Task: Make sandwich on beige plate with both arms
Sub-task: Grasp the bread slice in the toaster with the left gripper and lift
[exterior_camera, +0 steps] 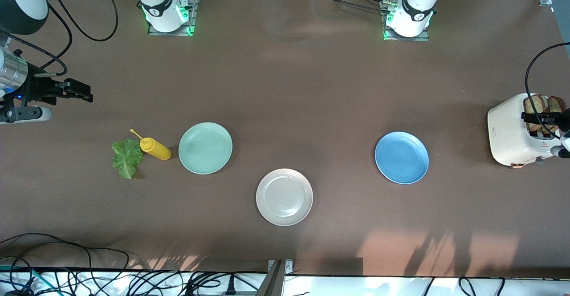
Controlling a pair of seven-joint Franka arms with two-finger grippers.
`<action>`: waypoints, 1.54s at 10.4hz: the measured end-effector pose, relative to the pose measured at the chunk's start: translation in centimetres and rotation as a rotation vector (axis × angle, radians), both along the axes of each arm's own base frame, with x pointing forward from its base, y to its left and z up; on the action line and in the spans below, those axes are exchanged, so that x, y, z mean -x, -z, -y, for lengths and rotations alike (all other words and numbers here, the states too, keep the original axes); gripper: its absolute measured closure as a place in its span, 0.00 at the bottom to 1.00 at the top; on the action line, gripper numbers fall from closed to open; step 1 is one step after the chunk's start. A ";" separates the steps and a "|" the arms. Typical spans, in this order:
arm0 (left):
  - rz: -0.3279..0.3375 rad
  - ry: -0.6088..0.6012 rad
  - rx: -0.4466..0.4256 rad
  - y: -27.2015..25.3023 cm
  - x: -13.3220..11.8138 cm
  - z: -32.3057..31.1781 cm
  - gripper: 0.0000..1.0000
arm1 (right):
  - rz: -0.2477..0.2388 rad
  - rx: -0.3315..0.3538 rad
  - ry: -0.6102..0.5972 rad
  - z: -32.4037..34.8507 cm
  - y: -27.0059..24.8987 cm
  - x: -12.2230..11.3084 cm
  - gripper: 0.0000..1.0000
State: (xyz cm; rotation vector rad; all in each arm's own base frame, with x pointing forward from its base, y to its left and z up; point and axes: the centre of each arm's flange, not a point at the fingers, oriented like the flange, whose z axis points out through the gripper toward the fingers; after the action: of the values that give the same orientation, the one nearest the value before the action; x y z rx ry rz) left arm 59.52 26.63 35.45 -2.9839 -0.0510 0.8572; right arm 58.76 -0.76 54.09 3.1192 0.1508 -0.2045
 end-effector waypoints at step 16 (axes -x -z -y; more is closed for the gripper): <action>0.063 0.127 -0.081 -9.6 -1.6 4.9 0.89 | -0.006 0.001 0.007 0.4 0.4 -0.1 0.00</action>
State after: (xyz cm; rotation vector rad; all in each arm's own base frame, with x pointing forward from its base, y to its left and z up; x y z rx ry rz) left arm 61.08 21.78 45.09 -2.9012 0.0988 0.7301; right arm 58.89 -1.20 53.70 3.1190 0.1396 -0.2144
